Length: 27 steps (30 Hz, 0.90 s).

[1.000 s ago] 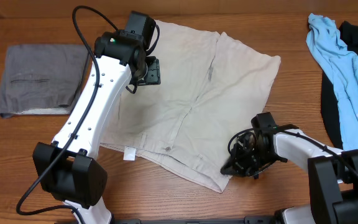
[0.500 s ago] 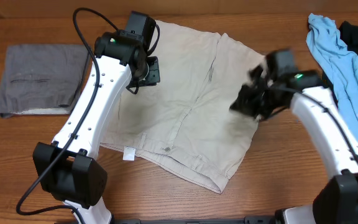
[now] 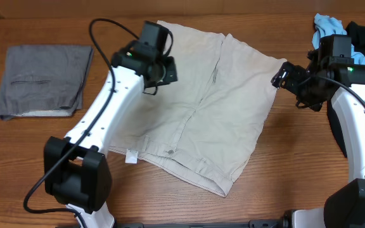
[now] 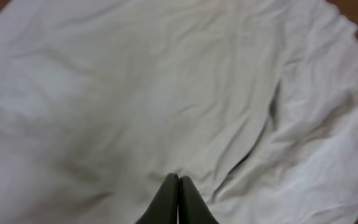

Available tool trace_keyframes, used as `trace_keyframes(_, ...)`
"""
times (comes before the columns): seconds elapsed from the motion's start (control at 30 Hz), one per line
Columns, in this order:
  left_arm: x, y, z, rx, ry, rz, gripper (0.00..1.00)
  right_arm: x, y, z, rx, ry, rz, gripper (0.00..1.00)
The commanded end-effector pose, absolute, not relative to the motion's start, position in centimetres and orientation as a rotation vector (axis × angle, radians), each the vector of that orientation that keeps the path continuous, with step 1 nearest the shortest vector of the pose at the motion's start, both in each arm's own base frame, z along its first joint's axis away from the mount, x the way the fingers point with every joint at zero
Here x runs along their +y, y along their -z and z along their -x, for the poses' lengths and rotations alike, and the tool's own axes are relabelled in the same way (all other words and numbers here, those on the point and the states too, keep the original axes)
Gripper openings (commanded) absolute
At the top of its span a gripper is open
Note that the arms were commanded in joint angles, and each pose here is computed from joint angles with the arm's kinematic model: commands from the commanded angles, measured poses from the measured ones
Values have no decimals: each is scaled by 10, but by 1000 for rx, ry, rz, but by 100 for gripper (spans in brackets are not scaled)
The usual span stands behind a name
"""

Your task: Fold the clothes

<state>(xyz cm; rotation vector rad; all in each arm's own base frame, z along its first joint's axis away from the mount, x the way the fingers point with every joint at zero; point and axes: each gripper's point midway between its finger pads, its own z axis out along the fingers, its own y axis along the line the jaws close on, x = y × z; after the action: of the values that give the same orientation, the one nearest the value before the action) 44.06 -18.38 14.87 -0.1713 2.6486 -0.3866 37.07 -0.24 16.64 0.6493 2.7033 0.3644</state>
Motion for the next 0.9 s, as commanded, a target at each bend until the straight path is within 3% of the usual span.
trace_keyframes(0.0, -213, -131, -441, 2639, 477, 210, 4, -8, -177, -373, 2668, -323, -640, 100)
trace_keyframes(0.33, -303, -59, -479, 2502, 638, 131, 4, -8, -177, -373, 2668, -323, -640, 100)
trace_keyframes(0.6, -308, -18, -488, 2512, 678, 319, 4, -8, -177, -373, 2668, -323, -640, 100)
trace_keyframes(0.87, -330, -67, -497, 2455, 839, 206, 4, -8, -177, -373, 2668, -323, -640, 100)
